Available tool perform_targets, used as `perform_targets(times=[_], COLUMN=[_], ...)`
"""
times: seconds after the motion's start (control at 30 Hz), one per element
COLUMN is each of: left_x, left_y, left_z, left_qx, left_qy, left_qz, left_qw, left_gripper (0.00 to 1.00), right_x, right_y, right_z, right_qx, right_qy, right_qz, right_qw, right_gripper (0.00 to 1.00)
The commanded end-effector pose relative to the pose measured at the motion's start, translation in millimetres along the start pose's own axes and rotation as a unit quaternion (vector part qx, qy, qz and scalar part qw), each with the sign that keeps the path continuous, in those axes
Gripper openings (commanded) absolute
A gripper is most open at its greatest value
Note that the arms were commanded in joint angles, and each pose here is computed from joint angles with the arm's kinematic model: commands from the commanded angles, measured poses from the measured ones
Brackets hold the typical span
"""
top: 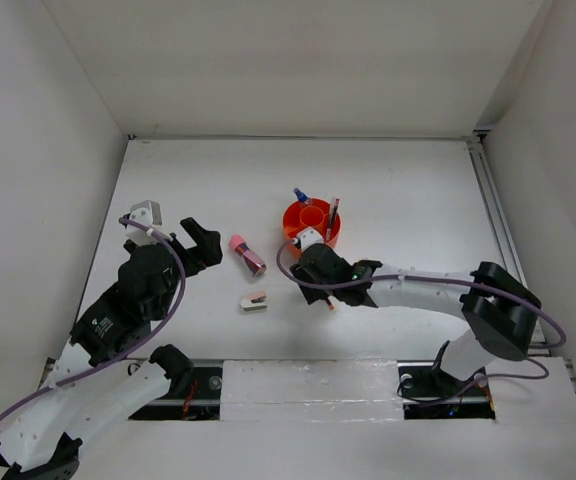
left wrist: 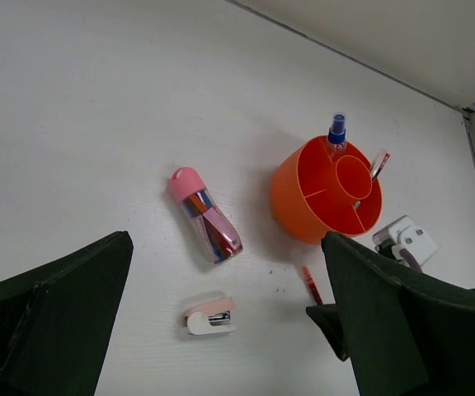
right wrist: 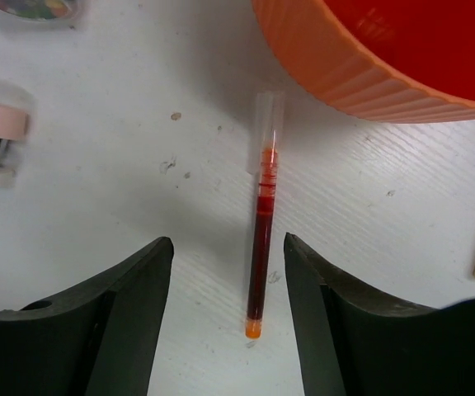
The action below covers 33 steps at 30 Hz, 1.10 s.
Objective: Sort the stationery into containers
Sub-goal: Pick up the pen from the center of the board.
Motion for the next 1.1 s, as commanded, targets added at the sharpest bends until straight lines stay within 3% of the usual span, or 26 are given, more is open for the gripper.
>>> perform_targets(times=[0.0,0.53,0.67,0.97,1.07], left_x=[-0.8,-0.1,-0.1,0.0,0.0], left_y=[0.1,1.9,1.9,3.9,3.9], left_z=[3.1,4.1,4.1,4.6,4.6], left_qx=[-0.012,-0.015,-0.015,-0.016,-0.016], left_qy=[0.008,0.01,0.01,0.013,0.013], left_qz=[0.0,-0.003,-0.003,-0.009,-0.009], left_qw=[1.0,1.0,1.0,1.0,1.0], left_gripper=[0.99,0.99,0.99,0.99,0.99], right_x=[6.3,8.1,11.7,15.7,18.9], right_y=[-8.1,-38.4,-38.3,-57.3,-60.7], right_z=[7.9,-13.7,-13.5,-27.0,-28.2], right_qx=[-0.01,0.025,0.028,0.06,0.068], right_qy=[0.0,0.009,0.007,0.011,0.006], right_qz=[-0.003,-0.024,-0.003,-0.002,0.007], right_qw=[1.0,0.999,1.0,0.998,0.998], right_gripper=[0.61,0.58,0.48,0.53,0.32])
Point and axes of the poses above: each gripper's point midway between its finger pads, its own y axis back along the fingers, its own x axis along the line the jaws close on, z = x × y, the point moved 10 cm from there along y, back along the fingers, and after that the axes turned 1 degree about -y, right-handed, at the moved point
